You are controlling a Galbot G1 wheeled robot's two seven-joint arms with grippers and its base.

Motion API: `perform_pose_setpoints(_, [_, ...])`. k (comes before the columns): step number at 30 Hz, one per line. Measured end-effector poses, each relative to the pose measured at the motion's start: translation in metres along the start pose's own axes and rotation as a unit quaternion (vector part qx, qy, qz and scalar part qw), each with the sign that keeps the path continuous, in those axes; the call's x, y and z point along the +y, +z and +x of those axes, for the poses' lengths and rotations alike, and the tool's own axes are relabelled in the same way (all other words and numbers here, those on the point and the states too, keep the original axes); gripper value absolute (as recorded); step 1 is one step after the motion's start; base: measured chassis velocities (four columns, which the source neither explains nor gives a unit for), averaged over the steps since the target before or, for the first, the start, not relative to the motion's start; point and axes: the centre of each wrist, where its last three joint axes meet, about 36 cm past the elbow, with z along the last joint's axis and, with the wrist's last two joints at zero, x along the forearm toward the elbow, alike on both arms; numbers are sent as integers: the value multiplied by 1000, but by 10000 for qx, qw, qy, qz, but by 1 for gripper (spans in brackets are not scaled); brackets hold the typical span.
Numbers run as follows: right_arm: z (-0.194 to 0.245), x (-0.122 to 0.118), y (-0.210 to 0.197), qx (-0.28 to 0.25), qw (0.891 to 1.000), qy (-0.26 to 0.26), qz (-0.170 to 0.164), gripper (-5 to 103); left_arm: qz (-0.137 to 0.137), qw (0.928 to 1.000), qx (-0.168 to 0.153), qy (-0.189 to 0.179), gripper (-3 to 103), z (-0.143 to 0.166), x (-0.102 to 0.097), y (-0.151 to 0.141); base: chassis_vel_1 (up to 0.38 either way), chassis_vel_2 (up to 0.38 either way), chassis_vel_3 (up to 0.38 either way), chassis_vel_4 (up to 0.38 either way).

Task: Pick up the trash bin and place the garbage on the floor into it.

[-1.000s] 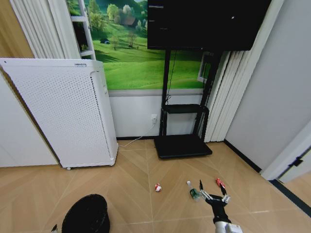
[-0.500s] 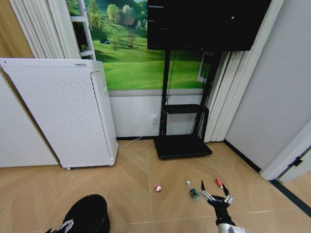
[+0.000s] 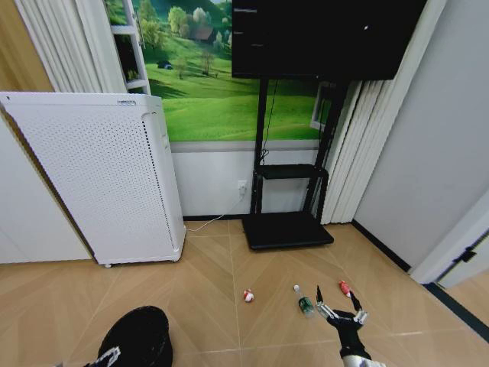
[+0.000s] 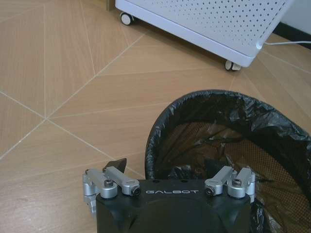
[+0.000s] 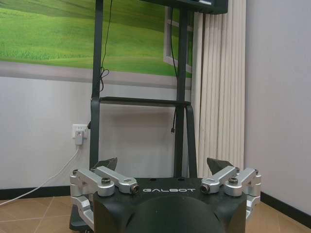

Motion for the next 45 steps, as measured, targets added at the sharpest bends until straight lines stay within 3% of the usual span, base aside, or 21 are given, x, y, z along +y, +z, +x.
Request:
perform_pose_setpoints(3, [-1, 0, -2, -22, 10000, -16, 11, 100, 1, 10000, 74, 36, 89, -5, -2, 1, 0, 0, 0, 0])
perform_pose_setpoints(4, [0, 0, -3, -31, 10000, -37, 29, 100, -1, 9999, 116, 72, 78, -7, -4, 3, 0, 0, 0, 0])
perform_pose_setpoints(6, [2, 0, -4, -22, 10000, -63, 45, 100, -5, 9999, 137, 85, 78, -8, -4, 4, 0, 0, 0, 0])
perform_pose_setpoints(7, [6, 1, -5, -16, 9999, -121, 75, 100, 3, 9998, 181, 92, 67, -10, -4, 6, 0, 0, 0, 0])
perform_pose_setpoints(9, [7, 2, -4, -16, 9999, -123, 75, 100, 14, 9998, 198, 86, 67, -11, -3, 7, 0, 0, 0, 0])
perform_pose_setpoints(11, [9, 4, -4, -10, 9999, -95, 42, 100, 29, 9994, 329, 59, 51, -14, -1, 11, 0, 0, 0, 0])
perform_pose_setpoints(13, [9, 5, -4, -11, 9999, -93, 41, 100, 24, 9993, 361, 61, 51, -14, 1, 12, 0, 0, 0, 0])
perform_pose_setpoints(16, [9, 4, -4, -11, 9999, -90, 55, 100, 7, 9990, 433, 87, 40, -14, 4, 14, 0, 0, 0, 0])
perform_pose_setpoints(21, [9, 3, -4, 4, 10000, -52, 64, 100, 37, 9987, 439, 240, 19, -13, 6, 14, 0, 0, 0, 0])
perform_pose_setpoints(25, [9, 3, -3, 9, 10000, -45, 52, 100, 29, 9988, 403, 269, 13, -12, 6, 14, 0, 0, 0, 0])
perform_pose_setpoints(27, [9, 3, -3, 15, 10000, -37, 36, 100, 1, 9990, 335, 282, 3, -11, 8, 13, 0, 0, 0, 0])
perform_pose_setpoints(29, [9, 4, -3, 16, 10000, -26, 32, 100, -21, 9990, 290, 327, 3, -11, 8, 12, 0, 0, 0, 0])
perform_pose_setpoints(30, [9, 4, -1, 28, 10000, 91, 29, 100, -272, 9990, -76, 334, 3, -8, 13, 8, 0, 0, 0, 0])
perform_pose_setpoints(31, [9, 4, -1, 28, 10000, 91, 29, 100, -272, 9990, -76, 334, 3, -8, 13, 8, 0, 0, 0, 0])
perform_pose_setpoints(32, [9, 3, 0, 39, 9999, 151, 40, 100, -450, 9979, -340, 307, 3, -7, 15, 6, 0, 0, 0, 0])
perform_pose_setpoints(33, [9, 2, 2, 53, 9997, 218, 69, 100, -874, 9911, -959, 301, 3, -6, 20, 3, 0, 0, 0, 0])
perform_pose_setpoints(34, [9, 2, 2, 53, 9997, 218, 69, 100, -874, 9911, -959, 301, 3, -6, 20, 3, 0, 0, 0, 0])
perform_pose_setpoints(36, [9, 2, 4, 64, 9996, 270, 70, 100, -1179, 9831, -1362, 338, 3, -3, 23, 1, 0, 0, 0, 0])
perform_pose_setpoints(38, [9, 2, 4, 66, 9996, 279, 66, 100, -1213, 9817, -1429, 350, 3, -2, 23, 1, 0, 0, 0, 0])
perform_pose_setpoints(42, [9, 4, 8, 139, 9992, 362, 51, 100, -1233, 9733, -1901, 359, 3, 8, 19, 0, 0, 0, 0, 0])
perform_pose_setpoints(45, [9, 4, 16, 179, 9991, 357, 157, 100, -974, 9717, -2130, 303, 3, 19, 15, 2, 0, 0, 0, 0])
